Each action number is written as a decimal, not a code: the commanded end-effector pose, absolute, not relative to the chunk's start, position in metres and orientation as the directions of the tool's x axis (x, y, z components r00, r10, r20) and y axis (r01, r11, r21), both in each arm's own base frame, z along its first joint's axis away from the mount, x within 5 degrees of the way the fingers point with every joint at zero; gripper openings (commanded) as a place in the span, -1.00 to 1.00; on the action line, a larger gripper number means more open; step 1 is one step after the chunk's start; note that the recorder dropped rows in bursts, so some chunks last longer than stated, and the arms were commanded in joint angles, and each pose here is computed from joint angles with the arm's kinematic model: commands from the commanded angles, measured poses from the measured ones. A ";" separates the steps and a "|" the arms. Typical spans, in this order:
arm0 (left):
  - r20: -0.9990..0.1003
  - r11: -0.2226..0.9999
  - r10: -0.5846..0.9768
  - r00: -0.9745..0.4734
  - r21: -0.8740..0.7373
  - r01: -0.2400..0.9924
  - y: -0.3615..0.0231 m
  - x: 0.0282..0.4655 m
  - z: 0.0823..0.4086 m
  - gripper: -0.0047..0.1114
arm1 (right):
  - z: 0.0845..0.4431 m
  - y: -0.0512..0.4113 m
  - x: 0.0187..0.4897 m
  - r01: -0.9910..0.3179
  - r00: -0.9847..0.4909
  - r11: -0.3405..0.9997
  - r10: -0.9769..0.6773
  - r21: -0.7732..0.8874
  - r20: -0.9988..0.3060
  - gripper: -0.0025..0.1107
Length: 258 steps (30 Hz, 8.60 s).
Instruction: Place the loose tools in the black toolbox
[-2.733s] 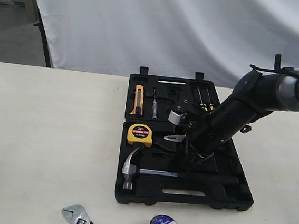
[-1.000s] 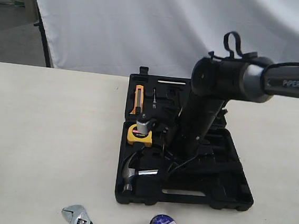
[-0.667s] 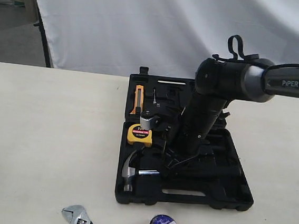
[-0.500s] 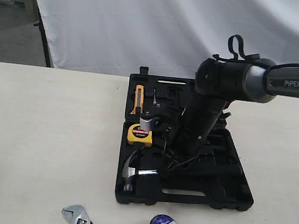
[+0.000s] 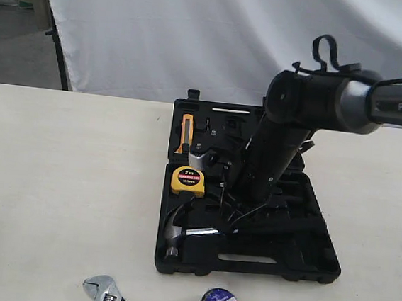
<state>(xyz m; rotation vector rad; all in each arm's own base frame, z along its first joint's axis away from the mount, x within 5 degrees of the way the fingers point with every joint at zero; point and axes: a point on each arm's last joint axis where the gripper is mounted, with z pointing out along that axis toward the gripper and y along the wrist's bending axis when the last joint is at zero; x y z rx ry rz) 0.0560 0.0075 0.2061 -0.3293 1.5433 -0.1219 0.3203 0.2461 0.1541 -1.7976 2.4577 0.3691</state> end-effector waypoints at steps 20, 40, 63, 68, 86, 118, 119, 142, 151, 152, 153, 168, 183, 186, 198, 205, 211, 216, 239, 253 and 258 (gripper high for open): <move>-0.959 0.947 -0.280 0.051 -0.284 -0.149 0.009 0.055 0.208 -0.91 | 0.120 0.248 0.324 -0.933 -0.337 0.307 -0.928 0.189 -0.160 -0.96; -0.959 0.947 -0.280 0.051 -0.284 -0.149 0.009 0.055 0.208 -0.91 | 0.093 0.252 0.324 -0.920 -0.358 0.320 -0.922 0.228 -0.151 -0.96; -0.959 0.947 -0.280 0.051 -0.284 -0.149 0.009 0.055 0.208 -0.91 | 0.214 0.227 0.334 -0.883 -0.402 0.453 -0.864 -0.120 -0.302 -0.96; -0.959 0.947 -0.280 0.051 -0.284 -0.149 0.009 0.055 0.208 -0.91 | 0.203 0.201 0.346 -0.817 -0.501 0.555 -0.819 -0.160 -0.281 -0.96; -0.959 0.947 -0.280 0.051 -0.284 -0.149 0.009 0.055 0.208 -0.91 | 0.117 0.108 0.378 -0.498 -0.797 0.862 -0.498 -0.096 -0.340 -0.96; -0.959 0.947 -0.280 0.051 -0.284 -0.149 0.009 0.055 0.208 -0.91 | 0.232 0.217 0.276 -0.759 -0.542 0.648 -0.679 -0.057 -0.495 -0.96; -0.959 0.947 -0.280 0.051 -0.284 -0.149 0.009 0.055 0.208 -0.91 | 0.230 0.222 0.271 -0.764 -0.544 0.643 -0.684 -0.049 -0.486 -0.96; -0.959 0.947 -0.280 0.051 -0.284 -0.149 0.009 0.055 0.208 -0.91 | 0.172 0.255 0.181 -0.809 -0.558 0.586 -0.790 -0.046 -0.256 0.22; -0.959 0.947 -0.280 0.051 -0.284 -0.149 0.009 0.055 0.208 -0.91 | 0.142 0.254 0.183 -0.780 -0.598 0.622 -0.771 -0.059 -0.221 0.22; -0.959 0.947 -0.280 0.051 -0.284 -0.149 0.009 0.055 0.208 -0.91 | 0.138 0.255 0.184 -0.781 -0.598 0.622 -0.772 -0.059 -0.218 0.22; -0.959 0.947 -0.280 0.051 -0.284 -0.149 0.009 0.055 0.208 -0.91 | 0.135 0.256 0.184 -0.786 -0.590 0.615 -0.778 -0.065 -0.216 0.22; -0.959 0.947 -0.280 0.051 -0.284 -0.149 0.009 0.055 0.208 -0.91 | 0.115 0.257 0.189 -0.791 -0.581 0.603 -0.792 -0.098 -0.186 -0.34; -0.959 0.947 -0.280 0.051 -0.284 -0.149 0.009 0.055 0.208 -0.91 | 0.191 0.256 0.190 -0.826 -0.430 0.542 -0.782 -0.152 -0.452 -0.96; -0.959 0.947 -0.280 0.051 -0.284 -0.149 0.009 0.055 0.208 -0.91 | 0.206 0.257 0.193 -0.826 -0.386 0.530 -0.779 -0.191 -0.495 -0.96; -0.959 0.947 -0.280 0.051 -0.284 -0.149 0.009 0.055 0.208 -0.91 | 0.239 0.267 0.227 -0.709 -0.248 0.601 -0.702 -0.369 -0.667 -0.96; -0.959 0.947 -0.280 0.051 -0.284 -0.149 0.009 0.055 0.208 -0.91 | 0.250 0.230 0.301 -0.666 -0.252 0.715 -0.484 -0.213 -0.838 -0.96; -0.959 0.947 -0.280 0.051 -0.284 -0.149 0.009 0.055 0.208 -0.91 | 0.234 0.222 0.357 -0.618 -0.294 0.769 -0.421 -0.166 -0.858 -0.96; -0.959 0.947 -0.280 0.051 -0.284 -0.149 0.009 0.055 0.208 -0.91 | 0.210 0.239 0.387 -0.626 -0.297 0.762 -0.428 -0.165 -0.854 -0.96; -0.959 0.947 -0.280 0.051 -0.284 -0.149 0.009 0.055 0.208 -0.91 | 0.111 0.260 0.441 -0.623 -0.408 0.780 -0.392 -0.063 -0.824 -0.96; -0.959 0.947 -0.280 0.051 -0.284 -0.149 0.009 0.055 0.208 -0.91 | 0.107 0.262 0.437 -0.557 -0.478 0.828 -0.378 -0.059 -0.793 -0.96; -0.959 0.947 -0.280 0.051 -0.284 -0.149 0.009 0.055 0.208 -0.91 | 0.107 0.264 0.436 -0.559 -0.477 0.827 -0.384 -0.064 -0.791 -0.96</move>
